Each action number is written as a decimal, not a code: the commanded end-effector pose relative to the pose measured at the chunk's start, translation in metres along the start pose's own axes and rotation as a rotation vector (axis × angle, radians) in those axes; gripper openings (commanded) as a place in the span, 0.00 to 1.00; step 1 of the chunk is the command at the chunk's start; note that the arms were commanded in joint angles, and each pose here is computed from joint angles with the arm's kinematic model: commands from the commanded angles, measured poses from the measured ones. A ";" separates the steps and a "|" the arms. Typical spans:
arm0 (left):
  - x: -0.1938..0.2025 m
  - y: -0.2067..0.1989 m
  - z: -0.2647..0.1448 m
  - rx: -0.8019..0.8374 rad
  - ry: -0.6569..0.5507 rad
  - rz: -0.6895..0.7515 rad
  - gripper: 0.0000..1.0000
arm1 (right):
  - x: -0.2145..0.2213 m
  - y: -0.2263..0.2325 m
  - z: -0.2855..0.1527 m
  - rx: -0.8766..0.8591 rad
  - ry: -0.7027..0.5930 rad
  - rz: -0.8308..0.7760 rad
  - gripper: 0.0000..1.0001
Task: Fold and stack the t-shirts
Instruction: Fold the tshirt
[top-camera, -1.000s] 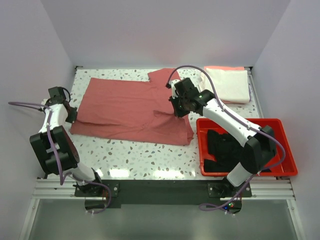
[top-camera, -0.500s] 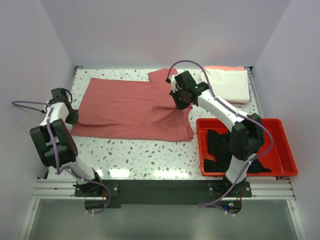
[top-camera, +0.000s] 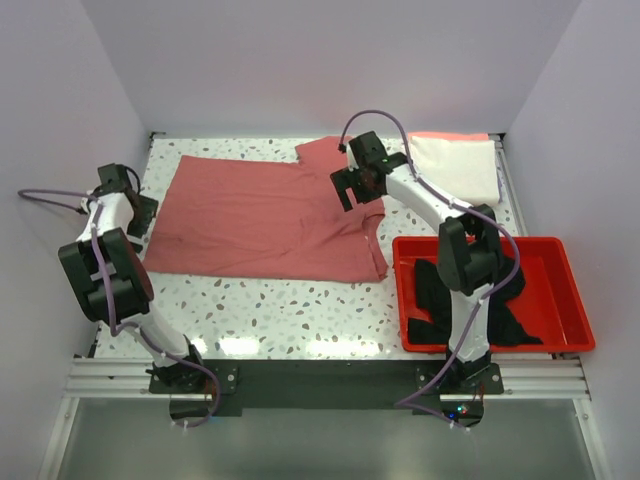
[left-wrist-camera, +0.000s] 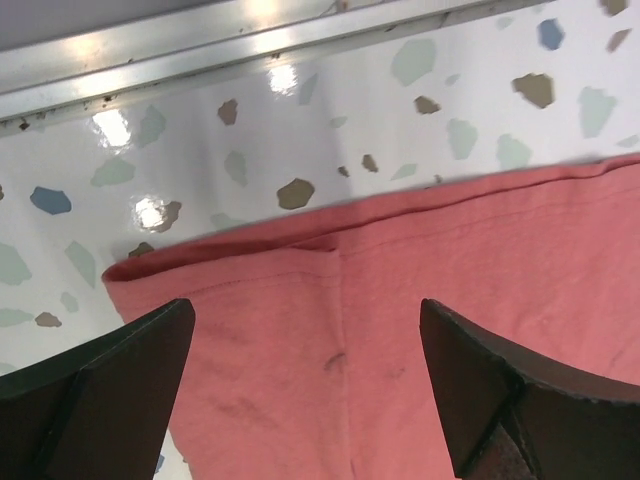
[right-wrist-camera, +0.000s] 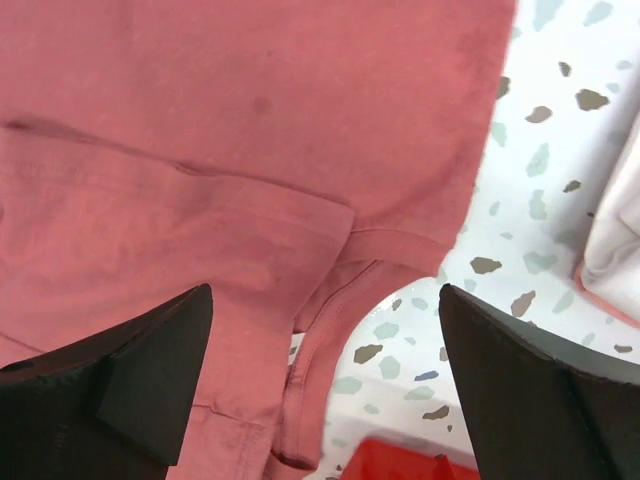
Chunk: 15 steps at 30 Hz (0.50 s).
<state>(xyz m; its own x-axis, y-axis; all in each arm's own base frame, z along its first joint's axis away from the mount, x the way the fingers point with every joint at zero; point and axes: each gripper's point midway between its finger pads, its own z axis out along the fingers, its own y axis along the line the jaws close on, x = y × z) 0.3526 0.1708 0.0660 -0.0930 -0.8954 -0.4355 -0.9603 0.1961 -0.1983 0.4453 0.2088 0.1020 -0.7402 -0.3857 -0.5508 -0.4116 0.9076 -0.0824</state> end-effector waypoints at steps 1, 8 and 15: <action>-0.022 -0.014 -0.023 0.048 -0.059 0.004 1.00 | -0.033 -0.020 -0.021 0.092 -0.102 0.077 0.99; -0.002 -0.027 -0.048 0.205 -0.029 0.055 1.00 | -0.013 0.029 -0.052 -0.154 -0.131 0.099 0.99; 0.053 -0.044 -0.030 0.241 0.069 0.192 1.00 | 0.027 0.093 -0.049 -0.295 -0.081 0.069 0.99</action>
<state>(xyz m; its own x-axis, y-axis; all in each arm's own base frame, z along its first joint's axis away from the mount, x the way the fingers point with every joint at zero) 0.3673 0.1187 0.0883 -0.2168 -0.8749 -0.4331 -0.8763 0.3700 -0.3086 0.3744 0.2429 0.1185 -0.7481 -0.3073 -0.5881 -0.4605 0.8785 0.1269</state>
